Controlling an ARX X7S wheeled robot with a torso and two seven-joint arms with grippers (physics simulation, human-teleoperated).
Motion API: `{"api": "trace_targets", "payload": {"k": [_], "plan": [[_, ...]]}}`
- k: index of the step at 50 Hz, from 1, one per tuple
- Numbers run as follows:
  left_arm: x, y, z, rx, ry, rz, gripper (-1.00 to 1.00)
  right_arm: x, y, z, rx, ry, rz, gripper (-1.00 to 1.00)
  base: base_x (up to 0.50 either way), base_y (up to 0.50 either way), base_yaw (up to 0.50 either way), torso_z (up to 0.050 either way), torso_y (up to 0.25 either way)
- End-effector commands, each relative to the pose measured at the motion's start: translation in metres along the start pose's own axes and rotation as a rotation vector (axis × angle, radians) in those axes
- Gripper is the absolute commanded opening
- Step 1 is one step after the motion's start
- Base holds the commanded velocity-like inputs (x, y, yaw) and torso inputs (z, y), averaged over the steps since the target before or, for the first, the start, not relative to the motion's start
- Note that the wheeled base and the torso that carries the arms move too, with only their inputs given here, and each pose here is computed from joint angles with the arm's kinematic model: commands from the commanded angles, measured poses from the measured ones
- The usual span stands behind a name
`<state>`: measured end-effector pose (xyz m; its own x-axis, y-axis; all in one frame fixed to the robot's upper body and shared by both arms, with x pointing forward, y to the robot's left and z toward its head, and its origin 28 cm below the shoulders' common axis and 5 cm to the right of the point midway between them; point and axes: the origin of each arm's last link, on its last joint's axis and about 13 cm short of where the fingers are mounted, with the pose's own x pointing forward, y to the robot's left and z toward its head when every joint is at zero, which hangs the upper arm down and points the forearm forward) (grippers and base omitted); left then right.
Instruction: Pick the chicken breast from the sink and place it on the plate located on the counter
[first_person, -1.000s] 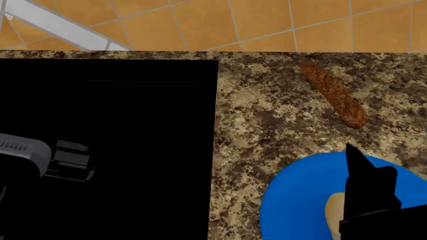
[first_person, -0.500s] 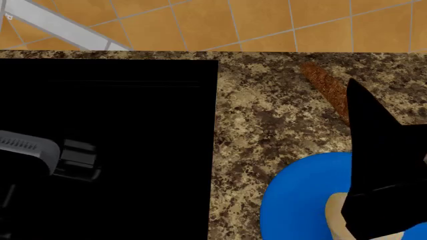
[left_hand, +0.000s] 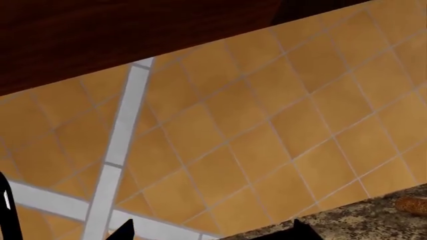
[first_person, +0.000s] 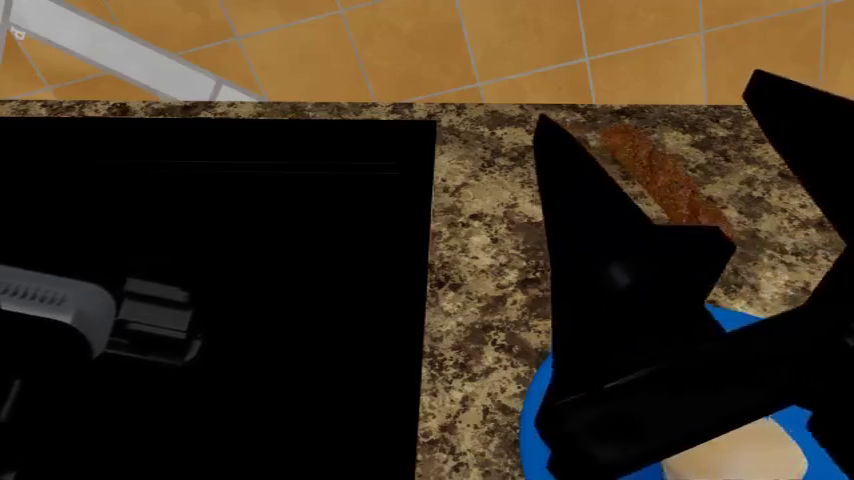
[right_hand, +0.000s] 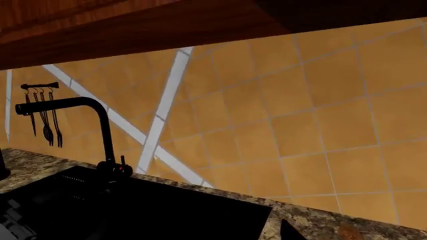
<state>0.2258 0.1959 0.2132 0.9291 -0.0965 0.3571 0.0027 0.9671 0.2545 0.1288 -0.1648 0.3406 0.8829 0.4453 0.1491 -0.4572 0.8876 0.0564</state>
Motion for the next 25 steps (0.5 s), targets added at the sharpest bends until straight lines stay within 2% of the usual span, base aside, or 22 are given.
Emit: {"api": "trace_targets", "payload": {"k": [1,11,25], "plan": [[-0.003,0.0,0.009,0.008,-0.024,-0.008,1.0,0.005,0.016,0.01,0.167,-0.083,0.039,1.0,0.0,0.0,0.0,0.0,0.0],[-0.009,0.002,0.014,0.007,-0.038,-0.002,1.0,-0.005,0.027,0.019,0.182,-0.12,0.108,1.0,0.0,0.0,0.0,0.0,0.0],[-0.028,0.002,0.031,0.04,-0.135,0.046,1.0,-0.034,0.047,0.029,0.09,-0.209,0.09,1.0,0.0,0.0,0.0,0.0,0.0]]}}
